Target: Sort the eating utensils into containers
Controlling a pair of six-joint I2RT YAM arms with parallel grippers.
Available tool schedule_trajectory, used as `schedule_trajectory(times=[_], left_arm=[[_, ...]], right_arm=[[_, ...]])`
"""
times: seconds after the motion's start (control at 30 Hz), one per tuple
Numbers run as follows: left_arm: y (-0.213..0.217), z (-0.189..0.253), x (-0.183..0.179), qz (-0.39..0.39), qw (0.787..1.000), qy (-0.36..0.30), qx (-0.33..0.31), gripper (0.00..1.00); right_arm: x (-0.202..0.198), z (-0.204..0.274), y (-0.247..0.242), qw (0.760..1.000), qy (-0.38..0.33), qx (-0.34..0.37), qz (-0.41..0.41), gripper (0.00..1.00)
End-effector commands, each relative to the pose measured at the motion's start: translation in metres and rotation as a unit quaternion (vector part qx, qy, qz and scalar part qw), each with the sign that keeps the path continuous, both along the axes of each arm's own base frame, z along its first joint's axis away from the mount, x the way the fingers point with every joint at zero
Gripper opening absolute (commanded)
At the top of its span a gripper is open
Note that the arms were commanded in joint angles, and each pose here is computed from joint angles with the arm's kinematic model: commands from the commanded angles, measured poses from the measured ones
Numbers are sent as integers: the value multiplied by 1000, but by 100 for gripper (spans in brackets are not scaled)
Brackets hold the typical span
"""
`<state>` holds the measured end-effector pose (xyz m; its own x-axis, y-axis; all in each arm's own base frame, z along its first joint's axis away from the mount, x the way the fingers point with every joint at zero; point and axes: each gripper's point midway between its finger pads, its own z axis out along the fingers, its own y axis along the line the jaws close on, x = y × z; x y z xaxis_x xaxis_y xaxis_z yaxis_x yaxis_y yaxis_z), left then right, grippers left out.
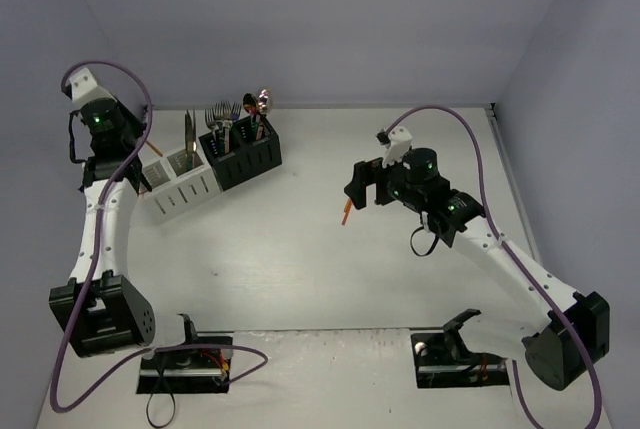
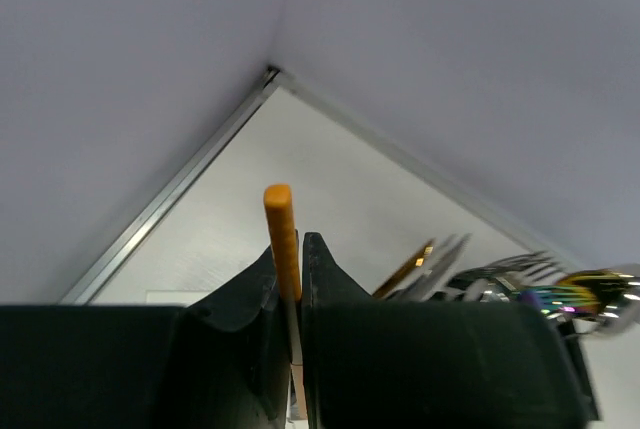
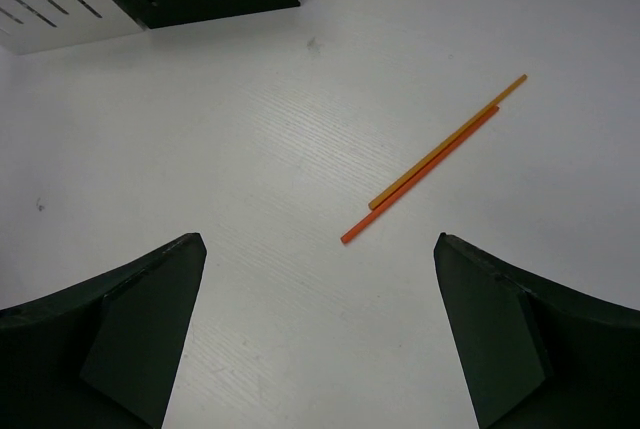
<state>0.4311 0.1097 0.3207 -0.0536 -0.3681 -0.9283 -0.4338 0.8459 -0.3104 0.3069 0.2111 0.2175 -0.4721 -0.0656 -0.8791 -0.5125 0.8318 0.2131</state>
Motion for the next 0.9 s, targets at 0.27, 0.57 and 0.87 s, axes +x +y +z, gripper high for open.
schedule_trajectory(times=[0.27, 0.57, 0.87], left_arm=[[38, -58, 10, 67, 997, 11, 32, 0], [34, -83, -7, 57, 997, 38, 44, 33], [13, -43, -39, 39, 997, 53, 47, 77]], right_arm=[[4, 12, -10, 1000, -19, 14, -16, 97], [17, -8, -16, 998, 10, 5, -63, 98], [52, -58, -24, 980, 89, -11, -178, 98]])
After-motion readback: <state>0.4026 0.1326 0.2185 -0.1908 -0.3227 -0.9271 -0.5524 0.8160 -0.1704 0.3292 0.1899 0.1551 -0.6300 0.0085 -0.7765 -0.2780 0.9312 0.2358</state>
